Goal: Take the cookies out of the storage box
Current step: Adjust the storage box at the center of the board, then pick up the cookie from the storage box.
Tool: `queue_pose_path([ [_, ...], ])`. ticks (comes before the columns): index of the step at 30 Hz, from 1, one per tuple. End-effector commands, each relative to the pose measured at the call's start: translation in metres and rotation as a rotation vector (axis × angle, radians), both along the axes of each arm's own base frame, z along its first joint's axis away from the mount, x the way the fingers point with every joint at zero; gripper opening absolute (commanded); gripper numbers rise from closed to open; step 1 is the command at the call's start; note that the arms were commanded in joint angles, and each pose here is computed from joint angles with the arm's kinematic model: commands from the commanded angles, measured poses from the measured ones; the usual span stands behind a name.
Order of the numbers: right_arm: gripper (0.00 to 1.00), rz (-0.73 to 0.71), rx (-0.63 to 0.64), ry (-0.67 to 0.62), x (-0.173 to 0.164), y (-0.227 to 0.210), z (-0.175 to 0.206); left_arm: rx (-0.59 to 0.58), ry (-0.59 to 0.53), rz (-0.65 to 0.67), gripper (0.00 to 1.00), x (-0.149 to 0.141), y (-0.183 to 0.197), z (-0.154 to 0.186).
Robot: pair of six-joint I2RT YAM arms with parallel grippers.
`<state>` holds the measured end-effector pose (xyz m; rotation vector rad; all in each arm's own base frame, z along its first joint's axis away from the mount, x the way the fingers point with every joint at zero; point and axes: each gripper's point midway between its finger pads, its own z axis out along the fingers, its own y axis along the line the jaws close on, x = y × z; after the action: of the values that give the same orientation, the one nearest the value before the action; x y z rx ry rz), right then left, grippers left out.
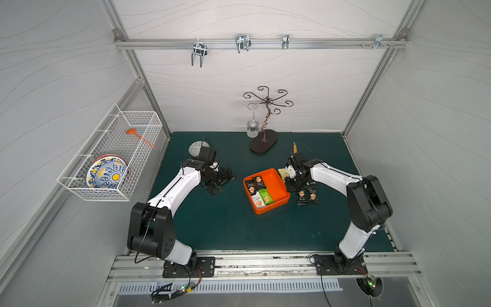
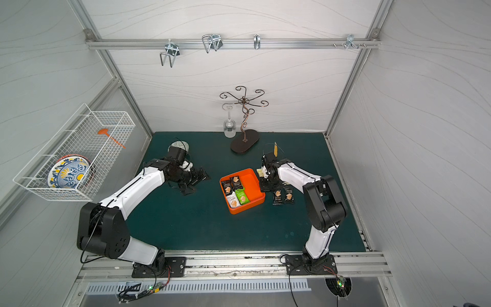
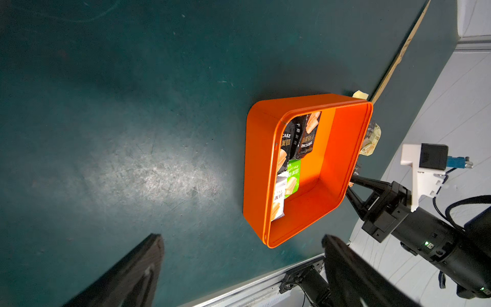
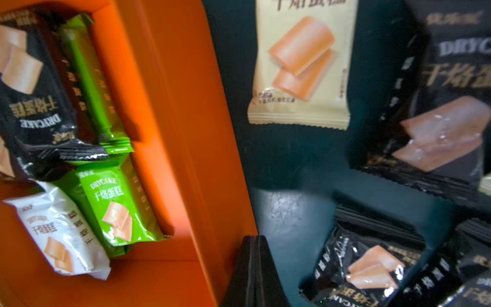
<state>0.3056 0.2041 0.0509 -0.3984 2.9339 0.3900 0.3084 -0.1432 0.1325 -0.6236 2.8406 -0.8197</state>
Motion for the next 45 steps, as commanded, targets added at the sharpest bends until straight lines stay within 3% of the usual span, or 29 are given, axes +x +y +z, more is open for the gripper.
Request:
queue_pose_path([
  [1,0.00,0.023,0.010,0.025,-0.018,0.012,0.005,0.012,-0.058,-0.019,0.98,0.006,0.000,0.017],
  [13,0.00,0.081,0.047,0.051,-0.038,0.054,0.008,0.168,-0.107,-0.108,0.98,0.002,0.006,0.028],
  [21,0.00,0.097,0.188,0.108,-0.049,0.084,0.012,0.191,-0.144,-0.194,0.83,-0.001,-0.016,0.032],
  [26,0.00,0.061,0.077,0.051,-0.040,0.057,0.014,0.251,-0.160,-0.283,0.71,0.000,-0.043,0.029],
  [29,0.11,0.011,0.030,0.032,-0.033,0.033,0.017,0.304,-0.167,-0.320,0.68,0.005,-0.060,0.025],
  [35,0.41,-0.109,0.037,-0.015,-0.019,-0.006,0.038,0.402,-0.149,-0.304,0.74,0.020,-0.074,0.006],
  [45,0.45,-0.153,0.058,-0.060,-0.015,-0.024,0.056,0.521,-0.103,-0.346,0.73,0.040,-0.093,-0.028],
])
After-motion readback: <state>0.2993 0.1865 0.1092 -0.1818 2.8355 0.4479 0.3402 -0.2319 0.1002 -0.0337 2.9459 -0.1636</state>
